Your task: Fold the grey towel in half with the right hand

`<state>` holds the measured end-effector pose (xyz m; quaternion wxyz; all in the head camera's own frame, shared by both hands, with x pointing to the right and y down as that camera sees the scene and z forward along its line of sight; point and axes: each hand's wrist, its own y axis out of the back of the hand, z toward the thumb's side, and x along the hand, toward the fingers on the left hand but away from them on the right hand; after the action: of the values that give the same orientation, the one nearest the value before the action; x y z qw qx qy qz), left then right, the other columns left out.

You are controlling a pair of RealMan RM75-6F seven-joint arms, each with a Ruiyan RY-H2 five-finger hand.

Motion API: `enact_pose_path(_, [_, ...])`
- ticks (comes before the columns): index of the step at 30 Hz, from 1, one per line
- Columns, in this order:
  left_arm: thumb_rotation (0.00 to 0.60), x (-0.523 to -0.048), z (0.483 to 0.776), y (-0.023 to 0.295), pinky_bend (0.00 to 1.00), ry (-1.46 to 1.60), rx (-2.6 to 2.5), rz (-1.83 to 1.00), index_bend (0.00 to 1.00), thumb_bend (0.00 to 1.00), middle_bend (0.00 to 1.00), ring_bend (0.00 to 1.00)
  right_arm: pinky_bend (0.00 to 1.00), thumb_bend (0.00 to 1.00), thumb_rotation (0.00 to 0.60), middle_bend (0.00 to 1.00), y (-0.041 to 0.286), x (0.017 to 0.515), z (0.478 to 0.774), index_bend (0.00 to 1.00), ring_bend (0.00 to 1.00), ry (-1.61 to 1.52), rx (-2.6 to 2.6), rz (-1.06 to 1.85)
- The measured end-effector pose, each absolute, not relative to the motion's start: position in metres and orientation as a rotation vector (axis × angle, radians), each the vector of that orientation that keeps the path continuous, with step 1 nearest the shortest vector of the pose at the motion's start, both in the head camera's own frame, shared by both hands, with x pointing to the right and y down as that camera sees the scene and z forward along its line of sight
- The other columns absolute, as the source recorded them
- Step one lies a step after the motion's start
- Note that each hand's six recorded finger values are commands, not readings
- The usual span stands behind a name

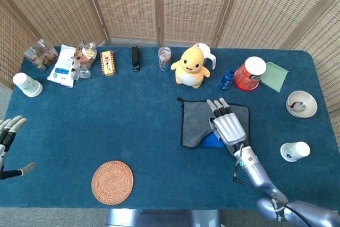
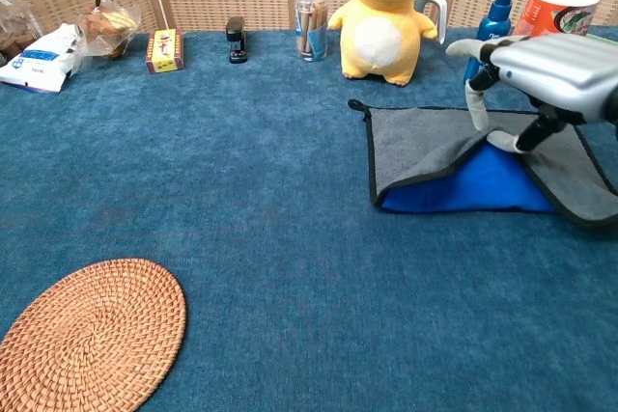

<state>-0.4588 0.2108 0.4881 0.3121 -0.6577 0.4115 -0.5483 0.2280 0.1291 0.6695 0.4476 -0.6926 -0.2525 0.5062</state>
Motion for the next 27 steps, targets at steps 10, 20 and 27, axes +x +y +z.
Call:
enact_pose_path(10, [0.6, -0.459, 0.489, 0.211, 0.0, 1.087, -1.739, -1.447, 0.0, 0.0, 0.0, 0.0, 0.11, 0.45, 0.6, 0.0, 0.111, 0.219, 0.671, 0.63, 0.0, -0.629, -1.657, 1.257])
enact_pose_path(20, [0.6, -0.461, 0.489, 0.21, 0.0, 1.093, -1.742, -1.454, 0.0, 0.0, 0.0, 0.0, 0.11, 0.45, 0.6, 0.0, 0.093, 0.217, 0.682, 0.64, 0.0, -0.619, -1.556, 1.289])
enact_pose_path(27, [0.6, -0.46, 0.492, 0.209, 0.0, 1.084, -1.75, -1.461, 0.0, 0.0, 0.0, 0.0, 0.11, 0.45, 0.6, 0.0, 0.081, 0.215, 0.686, 0.64, 0.0, -0.655, -1.517, 1.299])
